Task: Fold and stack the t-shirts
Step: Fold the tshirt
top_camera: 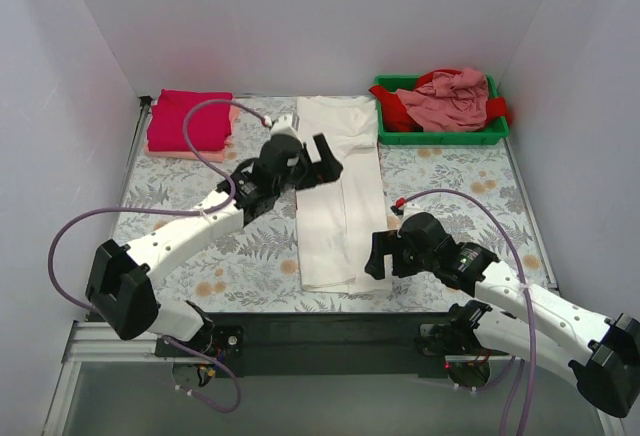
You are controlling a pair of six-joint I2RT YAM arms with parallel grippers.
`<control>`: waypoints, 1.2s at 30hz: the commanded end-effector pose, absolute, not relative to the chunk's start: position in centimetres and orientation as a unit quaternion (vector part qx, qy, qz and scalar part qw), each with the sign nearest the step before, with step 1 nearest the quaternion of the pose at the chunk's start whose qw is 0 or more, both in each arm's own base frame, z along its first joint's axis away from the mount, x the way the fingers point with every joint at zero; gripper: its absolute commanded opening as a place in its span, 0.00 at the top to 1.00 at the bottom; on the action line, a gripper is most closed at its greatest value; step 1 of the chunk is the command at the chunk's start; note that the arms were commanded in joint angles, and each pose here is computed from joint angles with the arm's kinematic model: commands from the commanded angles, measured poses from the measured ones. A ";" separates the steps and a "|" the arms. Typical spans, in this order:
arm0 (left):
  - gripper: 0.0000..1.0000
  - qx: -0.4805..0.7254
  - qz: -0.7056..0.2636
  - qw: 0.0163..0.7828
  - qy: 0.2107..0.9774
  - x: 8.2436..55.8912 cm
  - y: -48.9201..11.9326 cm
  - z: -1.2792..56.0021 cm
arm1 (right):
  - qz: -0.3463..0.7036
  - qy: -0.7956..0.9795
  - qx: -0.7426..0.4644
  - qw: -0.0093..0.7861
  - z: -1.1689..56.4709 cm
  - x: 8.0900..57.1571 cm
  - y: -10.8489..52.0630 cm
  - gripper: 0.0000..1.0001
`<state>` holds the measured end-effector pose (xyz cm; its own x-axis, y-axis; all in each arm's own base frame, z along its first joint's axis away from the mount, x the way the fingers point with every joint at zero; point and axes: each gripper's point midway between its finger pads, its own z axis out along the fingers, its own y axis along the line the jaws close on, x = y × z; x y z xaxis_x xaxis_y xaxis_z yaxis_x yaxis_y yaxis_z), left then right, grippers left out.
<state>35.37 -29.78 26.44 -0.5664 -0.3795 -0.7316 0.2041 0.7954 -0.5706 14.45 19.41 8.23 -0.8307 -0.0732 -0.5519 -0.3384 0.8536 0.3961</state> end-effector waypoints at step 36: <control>0.70 -0.039 -0.189 0.106 0.975 12.2 -24.2 1.6 | 0.246 0.950 -0.097 0.165 2.3 10.7 17.4 0.35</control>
